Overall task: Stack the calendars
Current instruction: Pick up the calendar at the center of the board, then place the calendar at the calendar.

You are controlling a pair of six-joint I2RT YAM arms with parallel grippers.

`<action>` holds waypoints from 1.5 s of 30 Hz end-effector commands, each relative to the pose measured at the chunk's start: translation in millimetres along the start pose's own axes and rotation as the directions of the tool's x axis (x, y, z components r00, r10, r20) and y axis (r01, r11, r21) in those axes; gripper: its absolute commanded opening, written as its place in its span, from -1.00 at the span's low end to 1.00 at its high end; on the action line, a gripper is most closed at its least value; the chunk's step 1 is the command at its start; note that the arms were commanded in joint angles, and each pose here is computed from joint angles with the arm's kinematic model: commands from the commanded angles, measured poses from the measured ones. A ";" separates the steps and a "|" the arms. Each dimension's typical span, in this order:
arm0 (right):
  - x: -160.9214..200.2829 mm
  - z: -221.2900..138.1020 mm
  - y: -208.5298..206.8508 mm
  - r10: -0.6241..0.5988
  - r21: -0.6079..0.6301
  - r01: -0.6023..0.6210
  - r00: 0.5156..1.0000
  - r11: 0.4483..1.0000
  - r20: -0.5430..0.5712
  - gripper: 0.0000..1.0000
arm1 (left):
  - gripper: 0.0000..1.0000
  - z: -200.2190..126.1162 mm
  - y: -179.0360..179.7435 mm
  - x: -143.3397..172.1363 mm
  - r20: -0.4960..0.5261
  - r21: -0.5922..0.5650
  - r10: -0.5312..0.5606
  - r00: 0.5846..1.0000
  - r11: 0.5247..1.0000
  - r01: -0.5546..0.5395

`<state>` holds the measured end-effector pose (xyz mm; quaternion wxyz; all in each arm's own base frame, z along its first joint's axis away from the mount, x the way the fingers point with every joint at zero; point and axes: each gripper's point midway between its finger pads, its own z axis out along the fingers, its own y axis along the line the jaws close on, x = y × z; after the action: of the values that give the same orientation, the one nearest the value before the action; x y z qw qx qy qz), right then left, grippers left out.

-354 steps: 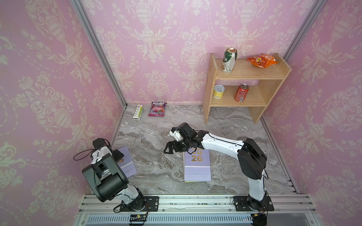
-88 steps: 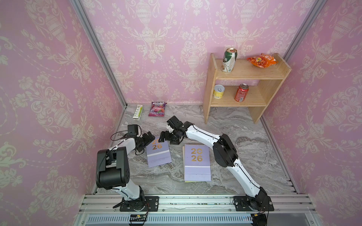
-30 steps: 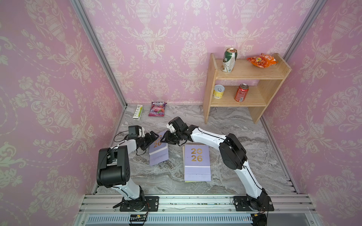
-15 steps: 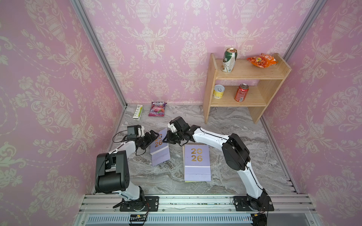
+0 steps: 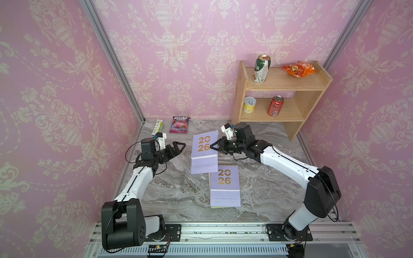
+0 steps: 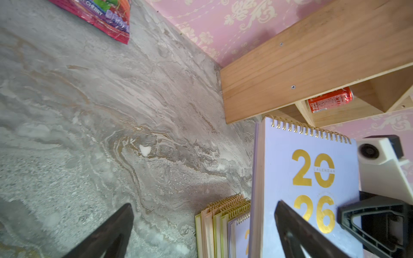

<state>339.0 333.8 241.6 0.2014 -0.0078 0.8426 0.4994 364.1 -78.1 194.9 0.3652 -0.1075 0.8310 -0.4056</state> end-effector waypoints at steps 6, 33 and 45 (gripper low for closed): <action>55.7 -42.7 -2.8 -0.042 -0.152 0.030 0.996 0.988 -0.077 -1.00 | 0.98 0.6 -65.0 5.5 -0.002 0.137 0.147 0.989 0.980 -0.146; 109.1 -68.0 -69.1 -0.003 -0.072 -0.004 0.996 0.997 -0.091 -1.00 | 0.98 4.9 -97.1 22.5 -0.012 0.191 0.204 0.979 0.961 -0.198; 113.1 -64.1 -97.2 0.025 -0.003 -0.025 0.990 1.000 -0.140 -1.00 | 0.98 -0.3 -95.1 26.9 -0.003 0.183 0.209 0.978 0.961 -0.205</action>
<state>236.5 249.4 145.7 0.1379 -0.0054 0.8560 0.4982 334.6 -153.6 248.9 0.3886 0.0145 0.8052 -0.4478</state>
